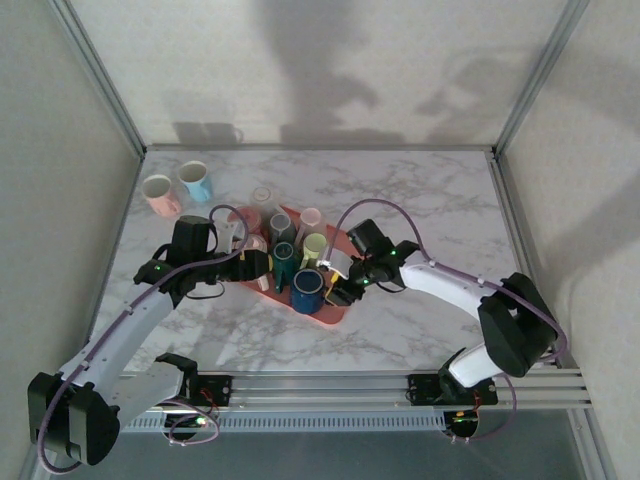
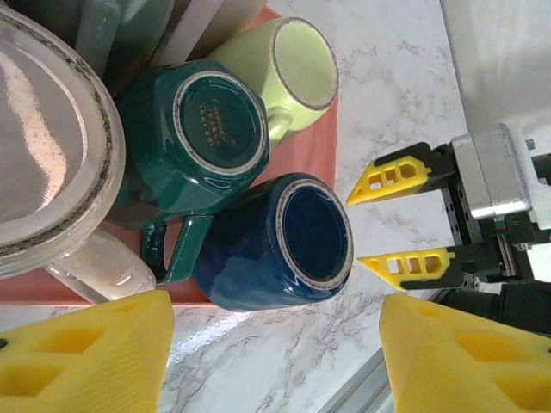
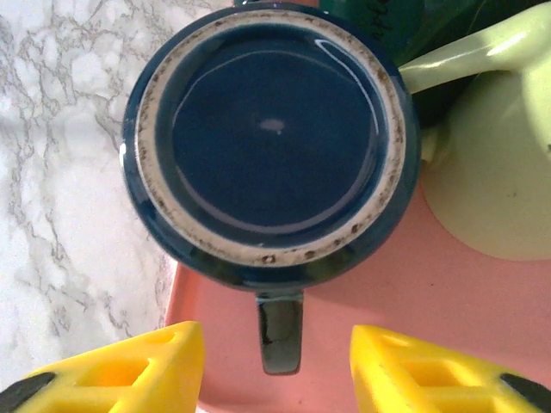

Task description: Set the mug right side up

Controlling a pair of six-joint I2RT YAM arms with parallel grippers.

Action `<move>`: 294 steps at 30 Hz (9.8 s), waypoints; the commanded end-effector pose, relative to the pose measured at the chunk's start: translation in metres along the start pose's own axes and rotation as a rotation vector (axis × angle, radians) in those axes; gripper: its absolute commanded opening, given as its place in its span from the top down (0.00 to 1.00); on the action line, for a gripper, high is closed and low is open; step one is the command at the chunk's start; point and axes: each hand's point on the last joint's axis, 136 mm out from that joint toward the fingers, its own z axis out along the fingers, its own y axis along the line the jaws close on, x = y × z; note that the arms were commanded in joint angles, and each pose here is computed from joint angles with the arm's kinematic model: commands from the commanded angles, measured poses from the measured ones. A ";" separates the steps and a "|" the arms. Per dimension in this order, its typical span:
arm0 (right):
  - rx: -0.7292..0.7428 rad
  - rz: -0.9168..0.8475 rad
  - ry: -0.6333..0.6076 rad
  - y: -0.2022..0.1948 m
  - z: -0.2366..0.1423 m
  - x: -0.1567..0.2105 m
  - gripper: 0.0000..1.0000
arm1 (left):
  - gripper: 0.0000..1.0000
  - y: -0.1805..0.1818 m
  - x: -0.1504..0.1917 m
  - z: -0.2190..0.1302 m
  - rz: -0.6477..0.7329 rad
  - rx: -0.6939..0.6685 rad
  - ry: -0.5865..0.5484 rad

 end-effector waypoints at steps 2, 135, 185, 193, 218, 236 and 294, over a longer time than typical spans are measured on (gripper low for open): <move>-0.007 -0.018 0.001 0.004 0.007 -0.013 0.53 | 0.36 -0.004 0.001 -0.001 0.012 0.007 0.011; -0.326 0.771 -1.107 -0.027 -0.249 -0.228 1.00 | 0.48 -0.205 -0.139 -0.037 -0.209 0.825 -0.515; 0.041 0.747 -0.904 -0.030 -0.238 -0.165 0.51 | 1.00 -0.214 -0.160 -0.066 0.053 0.632 -0.675; 0.188 0.660 -0.732 -0.025 -0.234 -0.137 0.51 | 1.00 -0.191 -0.163 -0.065 0.092 0.457 -0.678; 0.210 0.716 -0.567 -0.037 -0.206 -0.120 0.49 | 1.00 -0.013 -0.214 -0.081 -0.079 -0.365 -0.663; 0.220 0.733 -0.529 -0.041 -0.201 -0.118 0.48 | 1.00 0.085 -0.259 -0.020 -0.053 -0.726 -0.466; 0.234 0.683 -0.475 -0.044 -0.194 -0.115 0.47 | 0.49 0.211 -0.276 0.086 -0.065 -0.889 -0.259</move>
